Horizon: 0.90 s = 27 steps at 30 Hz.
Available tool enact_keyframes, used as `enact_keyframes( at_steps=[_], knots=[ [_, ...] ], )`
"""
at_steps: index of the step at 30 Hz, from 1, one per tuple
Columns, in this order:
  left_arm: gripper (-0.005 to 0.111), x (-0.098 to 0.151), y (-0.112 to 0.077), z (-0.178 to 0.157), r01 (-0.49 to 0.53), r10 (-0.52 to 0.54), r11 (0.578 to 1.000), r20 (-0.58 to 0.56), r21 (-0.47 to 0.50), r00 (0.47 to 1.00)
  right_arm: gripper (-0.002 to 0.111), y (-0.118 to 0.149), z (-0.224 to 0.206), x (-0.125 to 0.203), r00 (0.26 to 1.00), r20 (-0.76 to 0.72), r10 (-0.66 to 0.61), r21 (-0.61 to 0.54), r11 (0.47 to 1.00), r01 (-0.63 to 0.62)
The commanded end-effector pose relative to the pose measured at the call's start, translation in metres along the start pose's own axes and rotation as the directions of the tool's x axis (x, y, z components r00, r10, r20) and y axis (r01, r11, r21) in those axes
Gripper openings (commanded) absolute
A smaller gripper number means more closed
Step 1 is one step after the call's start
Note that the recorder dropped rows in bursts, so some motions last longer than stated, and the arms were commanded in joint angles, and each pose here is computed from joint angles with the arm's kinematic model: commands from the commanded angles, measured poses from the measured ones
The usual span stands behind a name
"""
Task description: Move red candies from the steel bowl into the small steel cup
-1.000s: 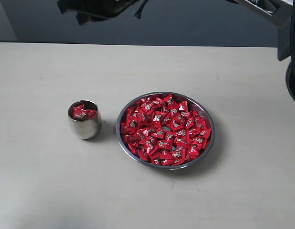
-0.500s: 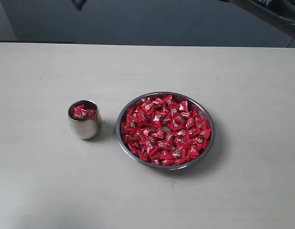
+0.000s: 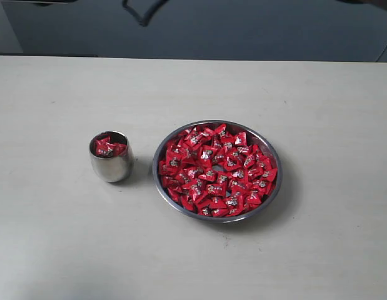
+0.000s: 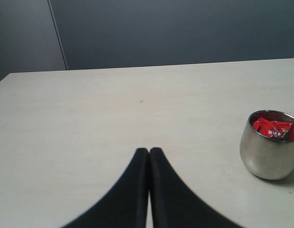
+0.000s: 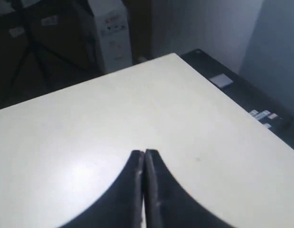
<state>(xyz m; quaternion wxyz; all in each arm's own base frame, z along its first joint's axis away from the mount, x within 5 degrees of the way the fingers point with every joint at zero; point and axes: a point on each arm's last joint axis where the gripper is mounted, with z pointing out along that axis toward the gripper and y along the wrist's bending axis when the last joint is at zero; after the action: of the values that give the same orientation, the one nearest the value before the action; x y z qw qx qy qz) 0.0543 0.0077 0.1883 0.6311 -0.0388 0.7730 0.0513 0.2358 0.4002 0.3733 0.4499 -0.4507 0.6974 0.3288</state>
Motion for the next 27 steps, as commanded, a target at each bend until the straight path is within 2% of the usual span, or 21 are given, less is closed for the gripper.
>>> enact_keyframes(
  at_steps=[1,10,18,21,27],
  knots=[
    [0.0,0.001,0.0,0.0,0.005,-0.005,1.0,0.003,0.0,1.0,-0.001,-0.02,-0.036,0.014,0.998,0.048,0.034,0.099,0.994,-0.039],
    [0.0,0.001,0.0,0.0,0.005,-0.005,1.0,0.003,0.0,1.0,-0.001,-0.059,-0.081,0.113,0.982,-0.105,0.154,0.269,0.955,-0.122],
    [0.0,0.001,0.0,0.0,0.005,-0.005,1.0,0.003,0.0,1.0,-0.001,-0.095,-0.095,0.18,0.931,-0.269,0.246,0.367,0.92,-0.137],
    [0.0,0.001,0.0,0.0,0.005,-0.005,1.0,0.003,0.0,1.0,-0.001,-0.108,-0.098,0.198,0.905,-0.315,0.286,0.396,0.906,-0.149],
    [0.0,0.001,0.0,0.0,0.005,-0.005,1.0,0.003,0.0,1.0,-0.001,-0.117,-0.088,0.239,0.785,-0.499,0.368,0.366,0.91,-0.194]
  ],
)
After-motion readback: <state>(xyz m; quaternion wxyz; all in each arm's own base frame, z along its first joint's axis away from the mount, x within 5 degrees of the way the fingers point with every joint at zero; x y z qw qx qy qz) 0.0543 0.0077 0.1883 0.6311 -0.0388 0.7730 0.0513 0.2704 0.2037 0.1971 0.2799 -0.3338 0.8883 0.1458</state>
